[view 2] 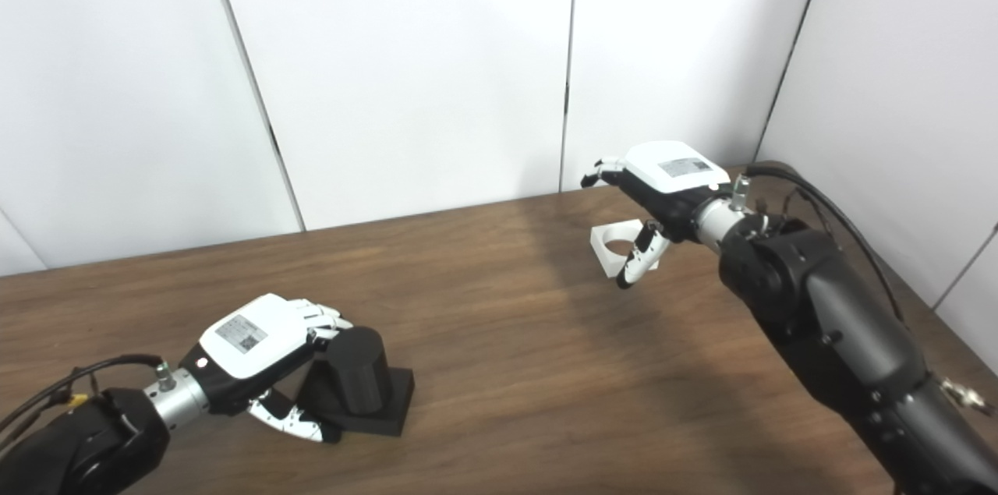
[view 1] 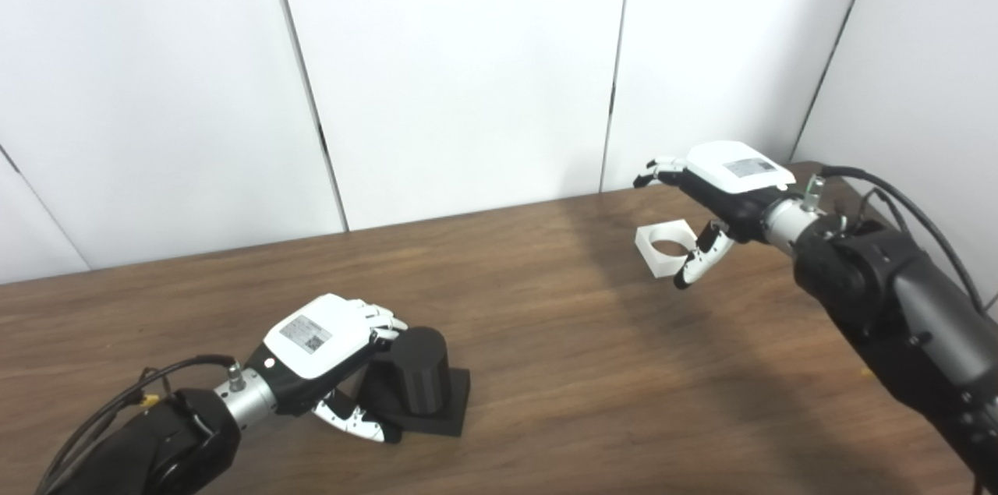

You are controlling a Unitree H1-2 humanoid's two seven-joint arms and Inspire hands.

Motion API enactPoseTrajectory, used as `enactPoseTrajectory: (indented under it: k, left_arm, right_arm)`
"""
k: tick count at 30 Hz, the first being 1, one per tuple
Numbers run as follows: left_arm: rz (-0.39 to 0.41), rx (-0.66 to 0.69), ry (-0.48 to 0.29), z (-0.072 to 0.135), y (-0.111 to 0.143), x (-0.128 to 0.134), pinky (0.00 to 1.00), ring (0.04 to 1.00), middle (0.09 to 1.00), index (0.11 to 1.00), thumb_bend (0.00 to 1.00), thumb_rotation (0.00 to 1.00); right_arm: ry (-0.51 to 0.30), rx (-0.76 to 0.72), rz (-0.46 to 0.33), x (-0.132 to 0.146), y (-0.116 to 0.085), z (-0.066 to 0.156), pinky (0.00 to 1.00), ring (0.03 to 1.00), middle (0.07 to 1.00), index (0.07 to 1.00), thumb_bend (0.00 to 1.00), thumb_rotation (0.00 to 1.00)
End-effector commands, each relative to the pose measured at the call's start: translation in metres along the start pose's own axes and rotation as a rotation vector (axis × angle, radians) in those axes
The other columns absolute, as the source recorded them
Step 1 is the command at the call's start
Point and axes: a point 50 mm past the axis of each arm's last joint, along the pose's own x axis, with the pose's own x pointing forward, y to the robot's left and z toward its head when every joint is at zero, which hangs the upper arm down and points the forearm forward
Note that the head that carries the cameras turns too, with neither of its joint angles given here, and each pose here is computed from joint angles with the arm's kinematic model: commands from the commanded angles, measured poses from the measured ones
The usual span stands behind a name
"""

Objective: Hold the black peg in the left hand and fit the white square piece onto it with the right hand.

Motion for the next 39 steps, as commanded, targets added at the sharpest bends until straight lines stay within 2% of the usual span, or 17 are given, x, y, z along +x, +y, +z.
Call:
enactPoseTrajectory:
  k: [1,8,13,33,39]
  left_arm:
    - [-0.275,0.019,0.002,0.004,-0.059,-0.035,0.76,0.803,0.784,0.491,0.52,0.07]
    - [-0.263,0.014,0.006,0.004,-0.059,-0.039,0.75,0.799,0.778,0.491,0.52,0.07]
    - [-0.262,0.014,0.004,0.003,-0.059,-0.041,0.75,0.797,0.779,0.491,0.52,0.07]
    - [-0.262,-0.004,0.005,0.005,-0.061,-0.046,0.77,0.811,0.78,0.49,0.52,0.07]
    - [-0.267,-0.003,0.006,0.007,-0.061,-0.047,0.77,0.812,0.782,0.49,0.52,0.07]
  right_arm:
    - [0.04,-0.05,-0.063,0.009,-0.028,-0.005,0.76,0.892,0.918,0.853,0.92,0.18]
    - [0.104,-0.111,-0.001,0.039,-0.013,-0.009,0.85,0.906,0.915,0.86,0.94,0.15]
    - [0.133,-0.113,0.031,0.056,-0.006,-0.012,0.84,0.912,0.918,0.875,0.94,0.15]
    - [0.185,-0.087,0.071,0.078,0.007,-0.022,0.82,0.883,0.898,0.865,0.91,0.13]
    - [0.185,-0.099,0.082,0.083,0.01,-0.025,0.79,0.87,0.889,0.851,0.91,0.14]
